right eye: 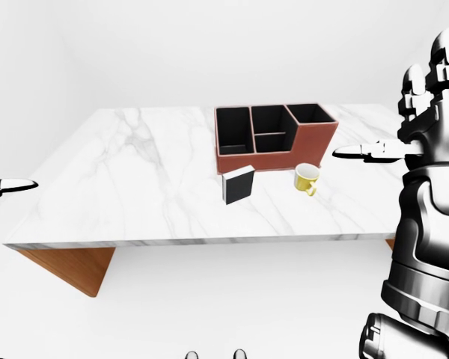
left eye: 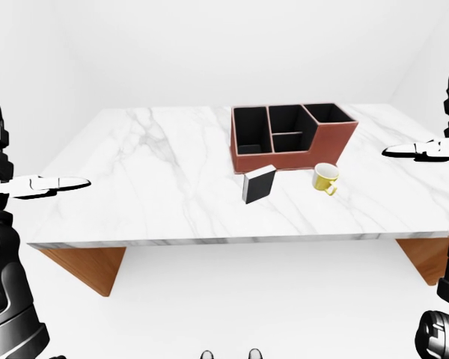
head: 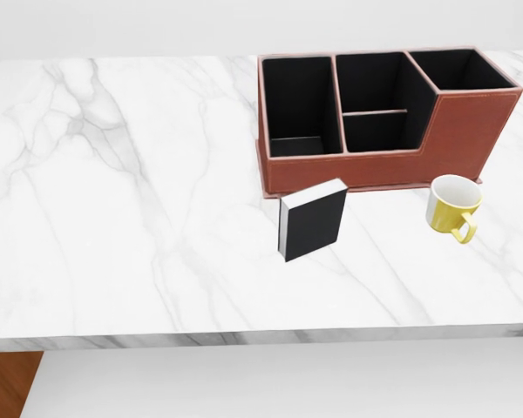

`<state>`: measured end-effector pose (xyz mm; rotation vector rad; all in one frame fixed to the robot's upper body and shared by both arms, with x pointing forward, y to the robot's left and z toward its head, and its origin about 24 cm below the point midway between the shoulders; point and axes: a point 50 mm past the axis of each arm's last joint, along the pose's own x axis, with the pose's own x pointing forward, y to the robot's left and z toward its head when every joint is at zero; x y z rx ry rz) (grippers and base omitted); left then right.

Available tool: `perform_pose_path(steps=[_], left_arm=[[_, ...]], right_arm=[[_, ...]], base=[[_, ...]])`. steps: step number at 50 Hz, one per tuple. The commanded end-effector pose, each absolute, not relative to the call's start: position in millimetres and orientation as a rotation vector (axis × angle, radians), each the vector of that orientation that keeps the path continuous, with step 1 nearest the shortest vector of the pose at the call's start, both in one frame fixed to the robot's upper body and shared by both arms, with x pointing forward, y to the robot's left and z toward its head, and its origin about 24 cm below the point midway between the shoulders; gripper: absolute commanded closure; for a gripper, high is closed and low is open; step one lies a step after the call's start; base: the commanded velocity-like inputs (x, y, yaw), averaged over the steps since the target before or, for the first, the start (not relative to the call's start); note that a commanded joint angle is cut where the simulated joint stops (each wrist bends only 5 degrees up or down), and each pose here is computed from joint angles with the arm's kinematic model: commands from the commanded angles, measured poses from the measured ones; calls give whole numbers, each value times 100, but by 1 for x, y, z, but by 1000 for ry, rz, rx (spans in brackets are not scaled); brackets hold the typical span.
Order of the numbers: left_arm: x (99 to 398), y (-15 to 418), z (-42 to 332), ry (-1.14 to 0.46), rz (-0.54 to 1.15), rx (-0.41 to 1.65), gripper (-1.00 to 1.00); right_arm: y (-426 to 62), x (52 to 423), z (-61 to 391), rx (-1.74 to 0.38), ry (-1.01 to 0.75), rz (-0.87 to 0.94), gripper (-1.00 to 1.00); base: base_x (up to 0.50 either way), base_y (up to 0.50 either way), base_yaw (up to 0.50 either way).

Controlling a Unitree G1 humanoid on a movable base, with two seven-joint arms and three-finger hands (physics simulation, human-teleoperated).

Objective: Pick up the book and place it in the caddy.

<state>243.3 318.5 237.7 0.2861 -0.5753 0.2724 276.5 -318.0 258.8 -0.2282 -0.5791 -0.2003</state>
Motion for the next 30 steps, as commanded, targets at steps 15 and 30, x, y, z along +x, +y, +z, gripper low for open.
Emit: perform_pose_path(steps=[15,30], left_arm=[[244,318,237,-572,272,284,-100],[243,318,238,-577,271,288,-100]], right_arm=[[-317,276,259,-231,-580,-198,-100],[-318,278,256,-244,-561,-199,-100]], base=[[50,0,0],[4,0,0]])
